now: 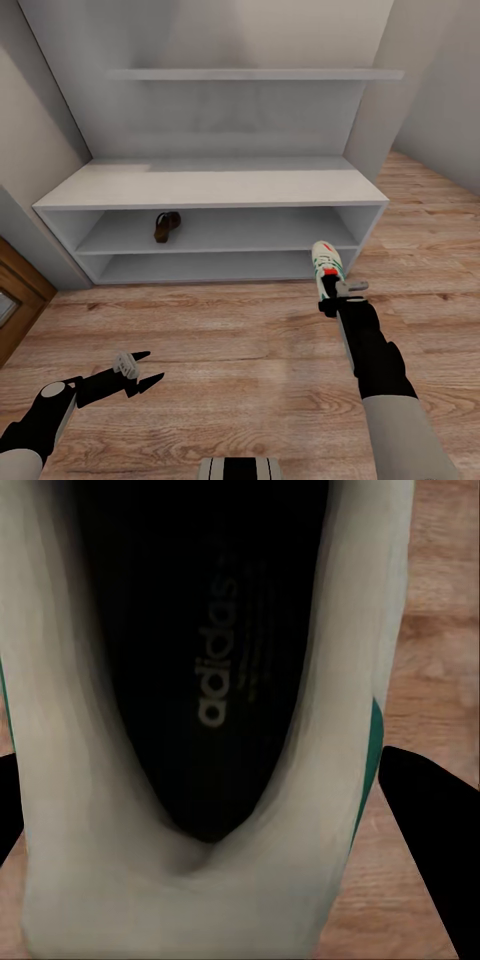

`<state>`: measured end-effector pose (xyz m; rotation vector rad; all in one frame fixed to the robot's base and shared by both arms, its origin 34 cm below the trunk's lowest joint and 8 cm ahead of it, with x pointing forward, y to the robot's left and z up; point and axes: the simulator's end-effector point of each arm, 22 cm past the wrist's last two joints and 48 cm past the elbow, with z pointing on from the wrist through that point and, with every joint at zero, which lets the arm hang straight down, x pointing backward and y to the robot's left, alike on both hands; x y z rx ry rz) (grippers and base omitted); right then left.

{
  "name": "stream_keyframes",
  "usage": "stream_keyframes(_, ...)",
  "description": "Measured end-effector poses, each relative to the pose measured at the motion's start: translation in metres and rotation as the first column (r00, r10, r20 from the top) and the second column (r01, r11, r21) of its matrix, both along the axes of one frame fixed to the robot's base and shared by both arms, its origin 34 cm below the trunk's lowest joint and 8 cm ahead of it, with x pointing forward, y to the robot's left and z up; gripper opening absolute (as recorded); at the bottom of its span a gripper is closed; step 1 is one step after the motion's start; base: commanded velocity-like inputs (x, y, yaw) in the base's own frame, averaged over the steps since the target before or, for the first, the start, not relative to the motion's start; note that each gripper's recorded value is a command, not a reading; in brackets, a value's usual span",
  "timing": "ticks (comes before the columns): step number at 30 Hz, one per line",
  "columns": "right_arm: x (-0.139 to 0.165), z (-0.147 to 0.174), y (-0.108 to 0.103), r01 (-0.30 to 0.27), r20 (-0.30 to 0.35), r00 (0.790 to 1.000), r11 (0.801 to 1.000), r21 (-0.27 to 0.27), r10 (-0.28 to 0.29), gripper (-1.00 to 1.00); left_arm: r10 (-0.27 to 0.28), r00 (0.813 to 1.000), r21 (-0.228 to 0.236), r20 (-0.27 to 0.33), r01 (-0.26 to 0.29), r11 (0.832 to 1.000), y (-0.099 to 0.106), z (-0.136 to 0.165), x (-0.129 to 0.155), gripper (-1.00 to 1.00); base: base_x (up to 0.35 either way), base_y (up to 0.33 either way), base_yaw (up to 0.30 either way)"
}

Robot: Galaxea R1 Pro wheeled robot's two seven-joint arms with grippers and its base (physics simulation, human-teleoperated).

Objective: Pick up the two gym shoes and the two sandals from the corridor floor and place them onto the hallstand (shoe rack) in the corridor, making sure they are on the rack and not on the floor. Arrange them so the two gym shoes are next to each other and the two sandals are next to each other.

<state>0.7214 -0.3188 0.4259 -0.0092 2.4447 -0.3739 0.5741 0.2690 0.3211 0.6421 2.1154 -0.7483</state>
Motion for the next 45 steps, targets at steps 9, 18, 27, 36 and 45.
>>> stream_keyframes(9,0.000,-0.001,0.001,-0.006,-0.003,1.000,1.000,0.002,0.006,-1.00,0.000,1.000,0.000,0.000,0.000,1.000,0.000,0.000,0.000,1.00,0.000,0.000,0.000)
stream_keyframes(18,-0.006,-0.016,0.003,-0.010,-0.039,0.999,1.000,0.008,0.010,-1.00,-0.016,1.000,0.010,-0.004,0.016,1.000,0.000,-0.001,-0.002,1.00,0.101,0.000,0.000)
stream_keyframes(27,-0.007,-0.018,0.003,-0.010,-0.044,0.999,1.000,0.007,0.010,-1.00,-0.052,0.998,0.053,-0.028,0.054,0.997,0.003,-0.010,-0.011,1.00,0.093,0.000,0.000)
stream_keyframes(36,-0.007,-0.018,0.003,-0.010,-0.043,0.999,1.000,0.006,0.010,-1.00,-0.153,0.988,0.016,-0.035,0.154,0.988,-0.011,-0.005,-0.028,1.00,0.130,0.000,0.000)
stream_keyframes(45,-0.007,-0.018,0.002,-0.008,-0.045,0.999,1.000,0.007,0.009,-1.00,-0.177,0.984,0.007,-0.027,0.177,0.984,-0.014,-0.003,-0.031,1.00,0.153,0.000,0.000)
